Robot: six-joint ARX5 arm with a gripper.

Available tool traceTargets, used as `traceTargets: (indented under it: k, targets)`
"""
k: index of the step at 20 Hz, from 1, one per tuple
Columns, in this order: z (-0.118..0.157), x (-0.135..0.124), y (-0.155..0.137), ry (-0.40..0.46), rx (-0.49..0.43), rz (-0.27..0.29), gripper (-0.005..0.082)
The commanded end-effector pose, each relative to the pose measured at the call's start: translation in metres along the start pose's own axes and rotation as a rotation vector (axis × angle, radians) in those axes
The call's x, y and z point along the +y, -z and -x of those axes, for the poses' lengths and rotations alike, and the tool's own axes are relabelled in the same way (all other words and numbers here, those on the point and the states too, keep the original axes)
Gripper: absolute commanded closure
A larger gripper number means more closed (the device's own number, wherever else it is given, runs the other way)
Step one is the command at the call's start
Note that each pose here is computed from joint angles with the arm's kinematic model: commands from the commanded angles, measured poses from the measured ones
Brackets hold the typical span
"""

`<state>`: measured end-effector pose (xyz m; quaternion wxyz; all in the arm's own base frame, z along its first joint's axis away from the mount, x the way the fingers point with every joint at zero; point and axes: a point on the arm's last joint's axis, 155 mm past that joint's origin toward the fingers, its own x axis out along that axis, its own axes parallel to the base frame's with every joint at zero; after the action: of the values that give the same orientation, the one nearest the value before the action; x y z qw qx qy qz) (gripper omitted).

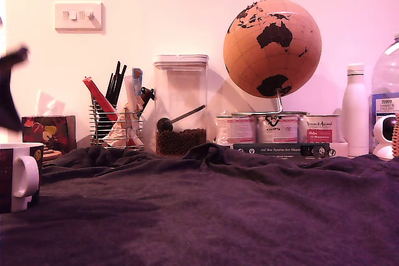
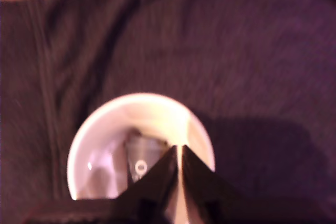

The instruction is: Pick up the coffee capsules on the table and drop them inside the coffee cup

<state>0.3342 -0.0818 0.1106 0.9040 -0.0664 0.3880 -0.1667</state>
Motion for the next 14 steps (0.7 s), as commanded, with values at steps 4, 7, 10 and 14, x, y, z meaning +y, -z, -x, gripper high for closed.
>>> traceTargets:
  k: [4, 7, 10, 14]
  targets:
    - [0.034, -0.013, -0.032, 0.011, -0.142, -0.043, 0.0793]
    - [0.049, -0.018, -0.042, 0.011, -0.2, -0.061, 0.0793]
    - [0.06, -0.022, -0.049, 0.013, -0.237, -0.073, 0.0793]
    - [0.068, -0.024, -0.052, 0.013, -0.267, -0.083, 0.0793]
